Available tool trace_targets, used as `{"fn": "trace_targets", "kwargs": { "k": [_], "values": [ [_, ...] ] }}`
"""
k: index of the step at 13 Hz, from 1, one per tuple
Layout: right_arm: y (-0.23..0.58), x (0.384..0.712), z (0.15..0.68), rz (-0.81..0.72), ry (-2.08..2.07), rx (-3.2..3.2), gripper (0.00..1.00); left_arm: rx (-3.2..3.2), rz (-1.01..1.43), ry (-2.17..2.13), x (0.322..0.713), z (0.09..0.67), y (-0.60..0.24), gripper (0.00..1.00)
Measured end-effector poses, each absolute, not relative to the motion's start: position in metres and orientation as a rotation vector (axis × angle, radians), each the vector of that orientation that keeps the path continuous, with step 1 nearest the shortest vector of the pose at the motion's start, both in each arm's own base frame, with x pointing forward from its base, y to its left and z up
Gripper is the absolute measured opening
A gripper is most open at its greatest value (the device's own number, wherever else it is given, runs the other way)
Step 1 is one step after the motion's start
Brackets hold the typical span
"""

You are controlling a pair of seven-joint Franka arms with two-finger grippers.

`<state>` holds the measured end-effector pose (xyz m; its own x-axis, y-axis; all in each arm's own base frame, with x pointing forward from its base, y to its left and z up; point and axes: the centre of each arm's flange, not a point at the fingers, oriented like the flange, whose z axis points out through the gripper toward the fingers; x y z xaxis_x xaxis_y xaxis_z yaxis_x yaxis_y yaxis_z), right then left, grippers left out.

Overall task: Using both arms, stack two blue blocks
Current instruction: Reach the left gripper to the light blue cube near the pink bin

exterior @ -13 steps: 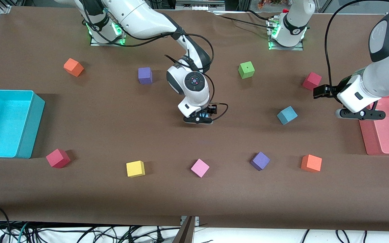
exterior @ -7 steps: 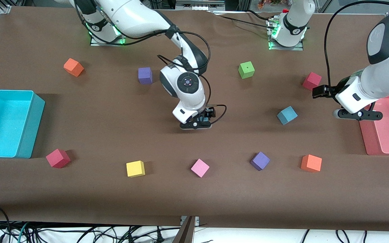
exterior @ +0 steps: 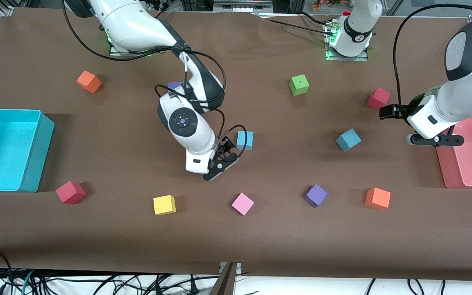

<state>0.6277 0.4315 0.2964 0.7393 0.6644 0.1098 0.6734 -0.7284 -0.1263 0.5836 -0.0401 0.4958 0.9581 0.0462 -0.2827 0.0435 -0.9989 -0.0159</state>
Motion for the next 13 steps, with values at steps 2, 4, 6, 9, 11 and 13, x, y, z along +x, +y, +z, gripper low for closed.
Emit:
{"fn": "trace_targets", "kwargs": {
  "k": [2,4,6,9,11,13],
  "values": [
    [0.421,0.634,0.296,-0.090,-1.194,-2.717,1.00,-3.072,0.461,-0.280,0.584,0.492,-0.025,1.00],
    [0.421,0.632,0.299,-0.066,-1.204,-2.708,1.00,-3.047,0.506,-0.360,0.582,0.476,-0.020,1.00],
    [0.424,0.627,0.303,-0.023,-1.171,-2.704,1.00,-3.035,0.509,-0.403,0.579,0.453,-0.022,1.00],
    [0.427,0.622,0.307,0.018,-1.140,-2.672,1.00,-3.044,0.348,-0.525,0.570,0.405,-0.031,1.00],
    [0.419,0.625,0.304,0.008,-1.307,-2.596,1.00,-3.051,0.250,-0.587,0.559,0.372,-0.039,1.00],
    [0.400,0.633,0.295,-0.009,-1.552,-2.443,1.00,-3.059,0.159,-0.649,0.548,0.338,-0.043,1.00]
  ]
}}
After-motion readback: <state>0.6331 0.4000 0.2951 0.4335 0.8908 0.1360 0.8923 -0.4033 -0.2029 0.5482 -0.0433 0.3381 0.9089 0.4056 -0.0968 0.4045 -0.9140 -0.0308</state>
